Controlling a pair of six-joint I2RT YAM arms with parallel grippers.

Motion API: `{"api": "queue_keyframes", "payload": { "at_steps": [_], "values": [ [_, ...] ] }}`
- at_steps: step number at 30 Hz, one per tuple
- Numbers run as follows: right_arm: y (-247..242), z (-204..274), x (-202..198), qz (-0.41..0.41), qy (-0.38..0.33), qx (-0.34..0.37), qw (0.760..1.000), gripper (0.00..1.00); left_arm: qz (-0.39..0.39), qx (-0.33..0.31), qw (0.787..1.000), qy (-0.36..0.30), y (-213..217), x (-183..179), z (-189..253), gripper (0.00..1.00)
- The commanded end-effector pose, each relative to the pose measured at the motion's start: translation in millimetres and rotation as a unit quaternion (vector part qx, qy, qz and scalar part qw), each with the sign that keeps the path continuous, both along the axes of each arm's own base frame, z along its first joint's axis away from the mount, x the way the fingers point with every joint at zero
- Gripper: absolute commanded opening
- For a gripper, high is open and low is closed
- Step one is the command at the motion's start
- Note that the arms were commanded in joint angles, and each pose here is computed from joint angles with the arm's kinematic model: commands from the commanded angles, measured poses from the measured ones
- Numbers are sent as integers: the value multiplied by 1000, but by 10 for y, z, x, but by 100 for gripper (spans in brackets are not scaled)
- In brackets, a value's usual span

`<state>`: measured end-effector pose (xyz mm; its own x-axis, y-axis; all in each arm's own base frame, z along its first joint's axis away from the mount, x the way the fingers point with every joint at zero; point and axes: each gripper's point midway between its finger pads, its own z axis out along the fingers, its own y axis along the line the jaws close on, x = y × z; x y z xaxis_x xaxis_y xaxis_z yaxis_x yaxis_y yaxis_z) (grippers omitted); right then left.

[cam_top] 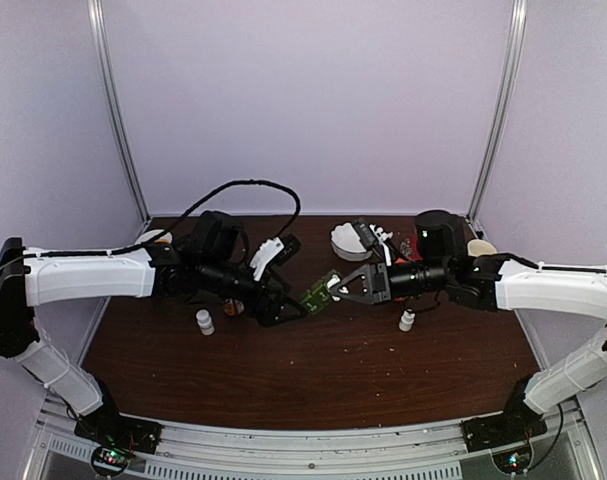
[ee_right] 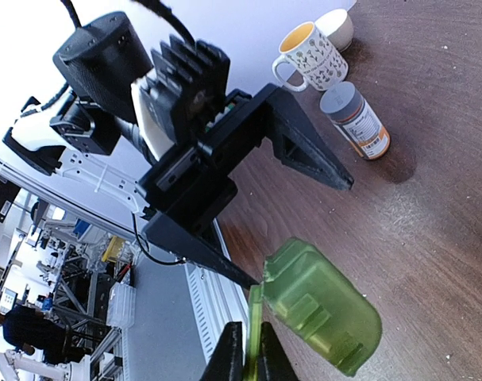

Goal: Sort the pills into containers
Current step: Open the lid of the pill container.

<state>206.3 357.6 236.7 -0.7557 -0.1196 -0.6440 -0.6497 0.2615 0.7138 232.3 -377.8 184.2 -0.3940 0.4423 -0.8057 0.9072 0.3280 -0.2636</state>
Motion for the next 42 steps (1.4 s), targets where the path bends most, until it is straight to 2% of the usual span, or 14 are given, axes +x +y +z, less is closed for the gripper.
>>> {"api": "queue_keyframes", "payload": {
  "at_steps": [1, 5, 12, 13, 19, 23, 27, 34, 42],
  "values": [
    [18, 201, 97, -29, -3, 11, 1000, 0, -5, -50, 998, -28, -62, 23, 215, 93],
    [42, 210, 113, -29, 5, 14, 999, 0, -7, -44, 999, -30, -110, 30, 165, 91],
    [71, 203, 122, -28, 13, 21, 999, 0, -6, -61, 998, -28, -225, 103, 194, 80],
    [82, 210, 124, -27, 15, 24, 999, 0, -15, -67, 997, -21, -278, 97, 211, 73],
    [101, 190, 141, -27, 19, 25, 999, 0, -35, -80, 996, -7, -334, 40, 190, 50],
    [115, 177, 153, -28, 22, 28, 999, 2, -47, -82, 995, 1, -356, 8, 182, 28],
    [137, 206, 151, -25, 26, 41, 998, 15, -47, -77, 996, 9, -364, 16, 142, 26],
    [194, 438, 129, -9, 25, 98, 995, 46, -60, -88, 994, 33, -428, -26, 138, 25],
    [251, 499, 216, -15, 28, 119, 992, 57, -67, -93, 993, 41, -422, -70, 153, 25]
  ]
}}
